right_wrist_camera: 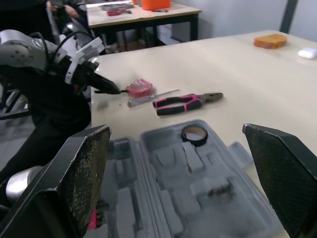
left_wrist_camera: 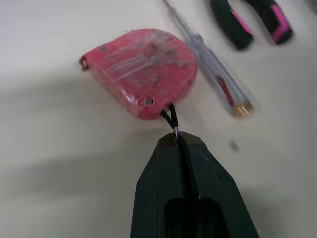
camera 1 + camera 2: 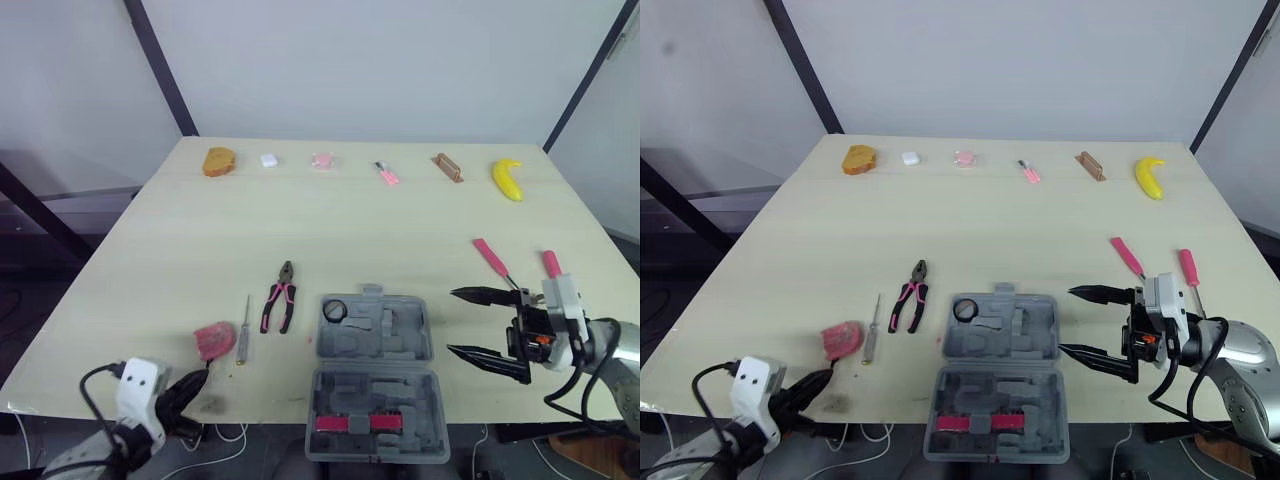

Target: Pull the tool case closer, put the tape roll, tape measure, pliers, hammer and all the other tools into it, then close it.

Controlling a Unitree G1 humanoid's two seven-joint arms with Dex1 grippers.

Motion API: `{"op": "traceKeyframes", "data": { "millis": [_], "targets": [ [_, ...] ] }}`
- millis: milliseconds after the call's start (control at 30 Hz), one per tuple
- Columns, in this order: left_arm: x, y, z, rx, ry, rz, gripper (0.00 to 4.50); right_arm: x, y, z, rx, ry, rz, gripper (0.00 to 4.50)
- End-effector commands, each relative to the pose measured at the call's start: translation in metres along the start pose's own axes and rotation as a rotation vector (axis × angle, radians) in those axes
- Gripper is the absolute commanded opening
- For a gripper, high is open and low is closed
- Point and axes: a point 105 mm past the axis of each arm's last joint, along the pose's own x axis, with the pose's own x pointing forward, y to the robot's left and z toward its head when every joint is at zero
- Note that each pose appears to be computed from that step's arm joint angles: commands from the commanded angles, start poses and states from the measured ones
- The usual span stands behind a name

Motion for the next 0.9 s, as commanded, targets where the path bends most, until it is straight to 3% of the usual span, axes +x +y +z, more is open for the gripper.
{"op": "traceKeyframes", "data": {
  "millis": [33,667,767,867,900],
  "targets": [
    [-0.012,-0.005,0.004,0.03,-0.016,-0.02,0.08,0.004,0.002,0.006,-0.032,-0.019,0.04,4.5],
    [-0.022,-0.016,-0.008,-0.037,0.031,-0.058,0.08,0.01,0.015,0.0,-0.1,0.061,0.254,4.5],
    [-0.025,-0.017,-0.008,0.013,0.036,-0.099,0.08,0.013,0.013,0.002,-0.111,0.055,0.256,4.5],
    [-0.027,-0.015,-0.009,0.049,0.03,-0.102,0.8,0.013,0.01,0.003,-0.121,0.054,0.25,4.5],
    [-0.028,-0.013,-0.007,0.044,0.013,-0.089,1.24,0.013,0.01,0.003,-0.123,0.055,0.247,4.5]
  ]
}}
